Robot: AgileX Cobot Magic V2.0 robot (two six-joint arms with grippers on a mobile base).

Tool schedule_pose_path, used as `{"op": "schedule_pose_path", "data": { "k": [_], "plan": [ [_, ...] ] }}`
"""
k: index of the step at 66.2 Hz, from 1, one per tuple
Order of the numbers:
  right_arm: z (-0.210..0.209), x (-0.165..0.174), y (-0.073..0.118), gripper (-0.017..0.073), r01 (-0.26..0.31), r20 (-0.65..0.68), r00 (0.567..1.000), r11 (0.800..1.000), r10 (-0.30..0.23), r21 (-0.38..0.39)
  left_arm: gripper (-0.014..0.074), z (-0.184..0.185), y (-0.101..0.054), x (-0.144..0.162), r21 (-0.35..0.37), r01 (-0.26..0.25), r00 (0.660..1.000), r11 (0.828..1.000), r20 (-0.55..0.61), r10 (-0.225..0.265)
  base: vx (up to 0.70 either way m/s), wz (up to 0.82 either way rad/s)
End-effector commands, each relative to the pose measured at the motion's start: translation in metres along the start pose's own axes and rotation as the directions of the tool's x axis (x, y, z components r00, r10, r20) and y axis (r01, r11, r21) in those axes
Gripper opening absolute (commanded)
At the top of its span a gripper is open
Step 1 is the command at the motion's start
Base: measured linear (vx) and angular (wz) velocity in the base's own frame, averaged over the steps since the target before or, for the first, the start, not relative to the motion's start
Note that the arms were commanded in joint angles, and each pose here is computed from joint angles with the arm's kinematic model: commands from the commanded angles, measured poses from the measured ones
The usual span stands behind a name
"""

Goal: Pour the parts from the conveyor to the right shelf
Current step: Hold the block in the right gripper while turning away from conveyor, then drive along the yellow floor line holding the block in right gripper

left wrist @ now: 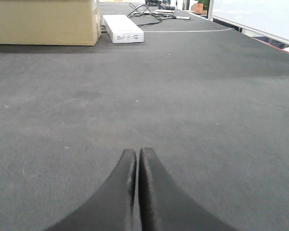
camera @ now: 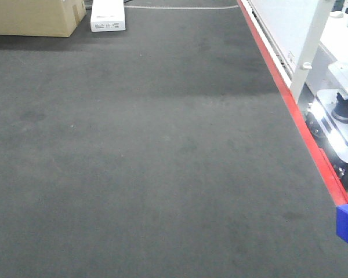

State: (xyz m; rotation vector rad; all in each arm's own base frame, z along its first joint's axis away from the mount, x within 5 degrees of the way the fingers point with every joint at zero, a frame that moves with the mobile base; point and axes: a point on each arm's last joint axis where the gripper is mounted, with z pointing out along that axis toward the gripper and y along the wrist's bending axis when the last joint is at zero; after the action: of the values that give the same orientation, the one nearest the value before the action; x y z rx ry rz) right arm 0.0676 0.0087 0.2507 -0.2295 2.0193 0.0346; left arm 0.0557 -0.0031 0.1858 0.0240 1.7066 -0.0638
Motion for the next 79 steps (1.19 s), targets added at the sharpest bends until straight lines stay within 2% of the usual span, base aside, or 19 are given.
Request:
{"op": "schedule_pose_path", "data": {
  "k": [1, 17, 34, 79],
  "plan": [
    [-0.004, -0.0146, -0.0008, -0.0002, 0.005, 0.092, 0.996, 1.0, -0.005, 0.003, -0.0006, -0.0029, -0.0008, -0.0136, 0.012, 0.015, 0.994, 1.0, 0.104, -0.016, -0.17, -0.05],
    [-0.004, -0.0146, -0.0008, -0.0002, 0.005, 0.092, 0.996, 1.0, -0.006, 0.004, -0.0006, -0.0029, -0.0008, -0.0136, 0.012, 0.015, 0.994, 1.0, 0.104, -0.016, -0.24, -0.19],
    [-0.004, -0.0146, -0.0008, -0.0002, 0.005, 0.092, 0.996, 1.0, -0.006, 0.004, -0.0006, -0.0029, -0.0008, -0.0136, 0.012, 0.015, 0.994, 1.0, 0.104, -0.016, -0.33, -0.58],
    [-0.004, -0.0144, -0.0009, -0.0002, 0.005, 0.09, 0.996, 1.0, -0.006, 0.004, -0.0006, -0.0029, -0.0008, -0.0136, 0.012, 0.015, 0.994, 1.0, 0.104, -0.016, -0.35, -0.97]
  ]
}}
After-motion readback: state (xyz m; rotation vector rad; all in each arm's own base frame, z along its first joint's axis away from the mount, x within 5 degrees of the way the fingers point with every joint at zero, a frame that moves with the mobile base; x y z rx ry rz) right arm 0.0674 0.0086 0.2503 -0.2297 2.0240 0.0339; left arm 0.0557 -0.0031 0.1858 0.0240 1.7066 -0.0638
